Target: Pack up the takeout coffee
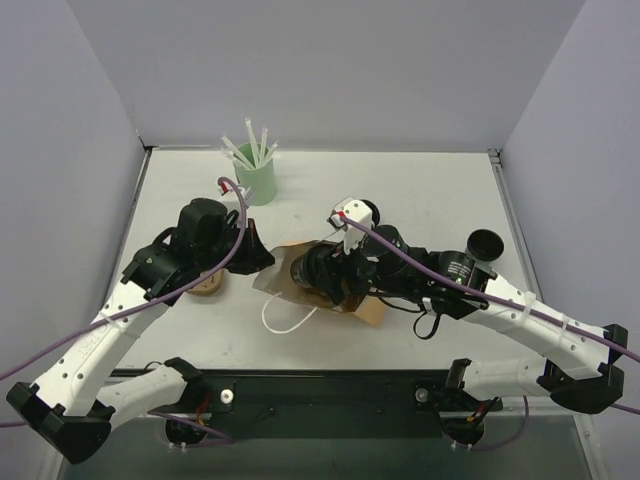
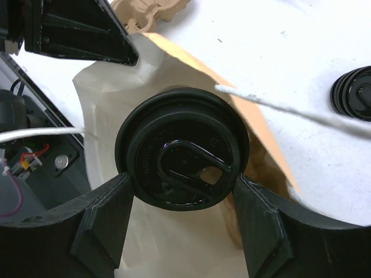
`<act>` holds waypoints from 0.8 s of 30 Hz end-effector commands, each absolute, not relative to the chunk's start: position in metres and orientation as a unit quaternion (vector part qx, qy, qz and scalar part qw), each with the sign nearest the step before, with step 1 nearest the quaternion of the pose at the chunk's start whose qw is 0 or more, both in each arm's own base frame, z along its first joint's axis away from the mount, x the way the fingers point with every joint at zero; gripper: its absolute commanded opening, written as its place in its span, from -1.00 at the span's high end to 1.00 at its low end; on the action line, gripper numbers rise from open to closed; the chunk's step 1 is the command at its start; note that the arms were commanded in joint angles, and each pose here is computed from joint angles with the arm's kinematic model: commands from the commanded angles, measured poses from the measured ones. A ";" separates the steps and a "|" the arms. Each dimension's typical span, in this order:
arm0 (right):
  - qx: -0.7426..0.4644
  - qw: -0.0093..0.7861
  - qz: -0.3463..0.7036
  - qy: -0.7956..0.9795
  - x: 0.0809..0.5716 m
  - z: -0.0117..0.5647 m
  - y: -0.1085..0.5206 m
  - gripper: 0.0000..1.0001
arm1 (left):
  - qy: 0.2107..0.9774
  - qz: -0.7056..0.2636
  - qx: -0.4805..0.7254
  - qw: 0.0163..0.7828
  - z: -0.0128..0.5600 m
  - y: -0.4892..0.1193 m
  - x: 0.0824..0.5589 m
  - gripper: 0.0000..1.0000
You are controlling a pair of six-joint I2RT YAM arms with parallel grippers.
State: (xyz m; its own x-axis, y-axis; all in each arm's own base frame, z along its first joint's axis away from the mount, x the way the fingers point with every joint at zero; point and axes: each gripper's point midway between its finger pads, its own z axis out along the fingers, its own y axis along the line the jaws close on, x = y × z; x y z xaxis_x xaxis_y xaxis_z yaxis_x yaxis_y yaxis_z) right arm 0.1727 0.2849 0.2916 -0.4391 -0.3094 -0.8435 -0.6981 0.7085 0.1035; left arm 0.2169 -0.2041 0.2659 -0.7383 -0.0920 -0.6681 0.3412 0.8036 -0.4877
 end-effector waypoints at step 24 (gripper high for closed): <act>-0.441 0.404 0.174 0.783 0.174 0.271 0.302 0.17 | 0.862 -0.323 0.091 0.381 0.310 -0.210 0.222 1.00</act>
State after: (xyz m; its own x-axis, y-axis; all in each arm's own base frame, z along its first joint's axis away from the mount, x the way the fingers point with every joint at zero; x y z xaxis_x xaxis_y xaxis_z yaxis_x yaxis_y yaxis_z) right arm 0.1758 0.3041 0.2654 -0.3398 -0.4902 -0.8026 -0.8041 0.5941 -0.0224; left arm 0.2193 -0.2021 0.2770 -0.7445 -0.0530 -0.6655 0.3475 0.8203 -0.4542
